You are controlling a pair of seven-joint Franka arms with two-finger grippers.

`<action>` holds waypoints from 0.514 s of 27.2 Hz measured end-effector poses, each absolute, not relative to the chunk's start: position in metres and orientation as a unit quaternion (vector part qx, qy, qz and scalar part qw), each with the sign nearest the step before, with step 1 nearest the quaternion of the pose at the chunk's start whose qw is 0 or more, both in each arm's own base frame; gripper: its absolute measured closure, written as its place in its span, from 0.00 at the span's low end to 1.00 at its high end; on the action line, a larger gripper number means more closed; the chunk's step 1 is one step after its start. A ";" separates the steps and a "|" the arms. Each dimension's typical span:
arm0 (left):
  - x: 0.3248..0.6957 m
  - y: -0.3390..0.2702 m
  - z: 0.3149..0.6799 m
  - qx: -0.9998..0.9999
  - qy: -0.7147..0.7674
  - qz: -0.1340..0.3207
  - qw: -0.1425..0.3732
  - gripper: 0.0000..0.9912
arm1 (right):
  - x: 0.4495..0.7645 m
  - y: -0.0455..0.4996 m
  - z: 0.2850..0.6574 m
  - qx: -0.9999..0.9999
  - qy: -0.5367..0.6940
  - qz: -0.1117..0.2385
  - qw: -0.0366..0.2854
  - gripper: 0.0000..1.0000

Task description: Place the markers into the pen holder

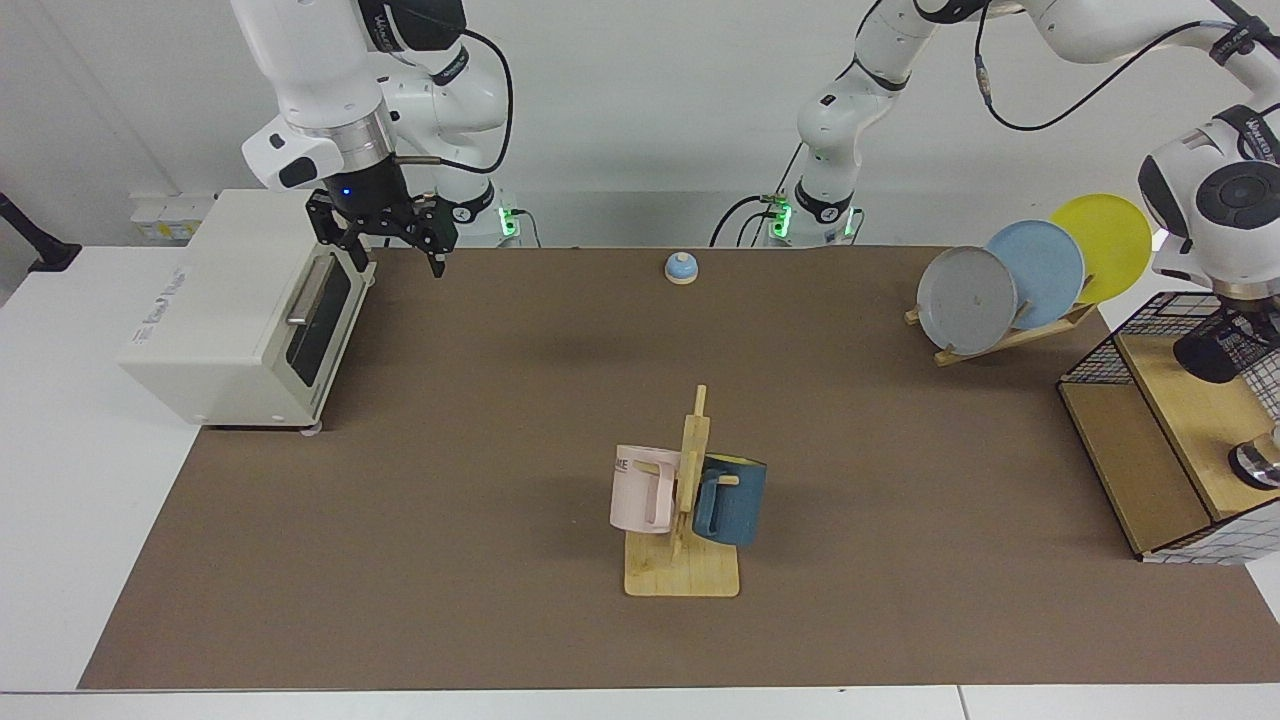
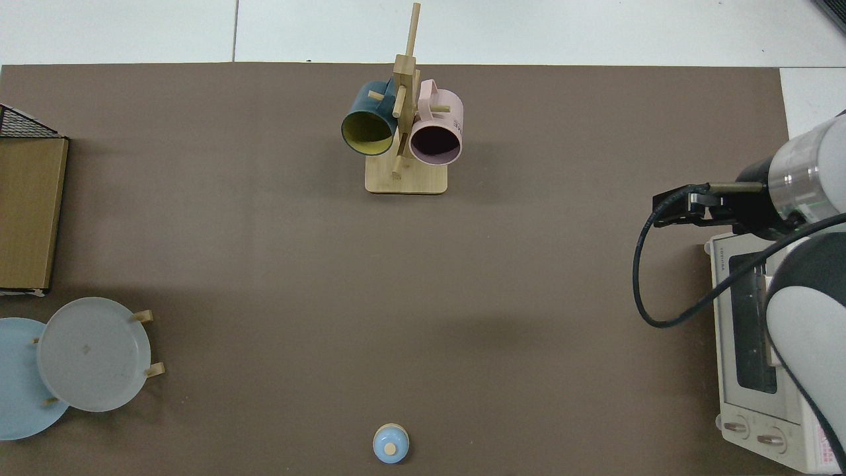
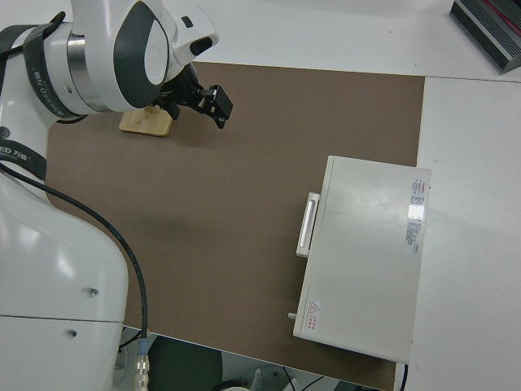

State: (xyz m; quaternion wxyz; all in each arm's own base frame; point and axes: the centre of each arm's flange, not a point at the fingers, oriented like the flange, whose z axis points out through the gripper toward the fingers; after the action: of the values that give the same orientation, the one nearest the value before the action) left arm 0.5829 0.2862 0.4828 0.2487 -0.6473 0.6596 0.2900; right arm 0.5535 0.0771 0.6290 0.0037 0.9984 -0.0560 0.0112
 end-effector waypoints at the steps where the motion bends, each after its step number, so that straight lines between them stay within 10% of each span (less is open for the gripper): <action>1: 0.583 0.286 0.482 -0.647 0.660 0.290 0.248 0.76 | 0.553 0.077 0.629 0.998 -0.056 0.011 0.004 0.00; 14: 0.581 0.289 0.486 -0.648 0.658 0.291 0.250 0.75 | 0.553 0.077 0.629 0.998 -0.056 0.011 0.004 0.00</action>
State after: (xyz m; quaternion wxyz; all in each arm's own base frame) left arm 0.5813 0.2885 0.4857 0.2497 -0.6482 0.6580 0.2907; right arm 0.5535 0.0772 0.6290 0.0037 0.9984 -0.0560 0.0112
